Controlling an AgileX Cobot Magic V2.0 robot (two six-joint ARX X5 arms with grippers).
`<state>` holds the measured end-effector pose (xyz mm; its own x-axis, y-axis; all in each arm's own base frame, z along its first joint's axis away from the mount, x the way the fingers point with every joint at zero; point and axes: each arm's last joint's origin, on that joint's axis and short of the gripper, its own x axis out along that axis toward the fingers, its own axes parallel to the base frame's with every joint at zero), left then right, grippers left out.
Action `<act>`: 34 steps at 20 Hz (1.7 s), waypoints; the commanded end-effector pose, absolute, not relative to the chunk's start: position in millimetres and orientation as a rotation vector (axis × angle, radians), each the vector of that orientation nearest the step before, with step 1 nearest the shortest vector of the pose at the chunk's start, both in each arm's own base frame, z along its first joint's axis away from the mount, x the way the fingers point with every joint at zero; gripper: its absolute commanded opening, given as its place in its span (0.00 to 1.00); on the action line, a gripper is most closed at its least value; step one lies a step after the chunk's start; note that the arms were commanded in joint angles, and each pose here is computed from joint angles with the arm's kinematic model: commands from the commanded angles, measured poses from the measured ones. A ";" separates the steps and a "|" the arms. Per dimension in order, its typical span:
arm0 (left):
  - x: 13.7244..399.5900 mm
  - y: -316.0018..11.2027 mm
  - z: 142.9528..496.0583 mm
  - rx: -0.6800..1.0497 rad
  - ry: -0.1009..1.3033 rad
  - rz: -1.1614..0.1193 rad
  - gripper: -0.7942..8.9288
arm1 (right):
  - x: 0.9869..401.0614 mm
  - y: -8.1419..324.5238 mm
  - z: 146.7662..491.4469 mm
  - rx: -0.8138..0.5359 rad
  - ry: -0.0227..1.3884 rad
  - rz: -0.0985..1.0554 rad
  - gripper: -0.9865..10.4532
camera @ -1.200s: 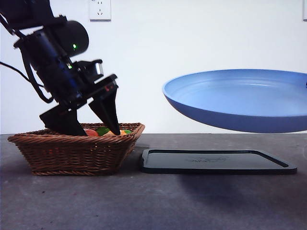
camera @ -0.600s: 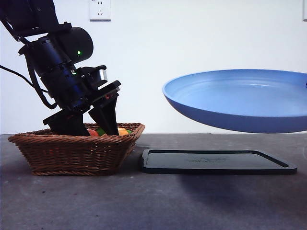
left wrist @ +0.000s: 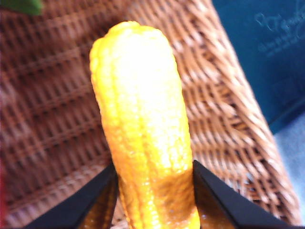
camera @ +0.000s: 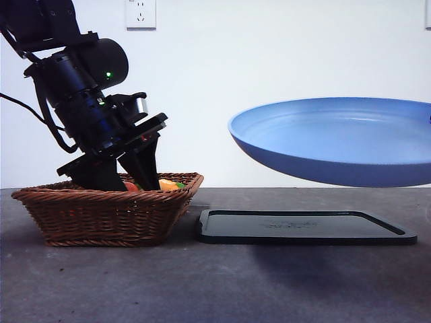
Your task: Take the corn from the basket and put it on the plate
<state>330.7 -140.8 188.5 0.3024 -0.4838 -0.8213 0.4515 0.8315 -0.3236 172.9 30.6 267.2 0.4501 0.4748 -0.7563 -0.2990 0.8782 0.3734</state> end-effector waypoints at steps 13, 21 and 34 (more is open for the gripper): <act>315.9 -146.9 292.5 -0.223 0.888 -0.983 0.24 | 215.9 35.9 246.1 0.312 1.053 0.434 0.09; 284.4 -215.1 277.9 0.032 0.888 -1.092 0.24 | 257.3 45.6 213.6 0.488 1.088 0.524 0.09; 262.8 -257.8 247.8 0.390 0.877 -1.049 0.39 | 257.8 46.9 213.6 0.492 1.087 0.548 0.09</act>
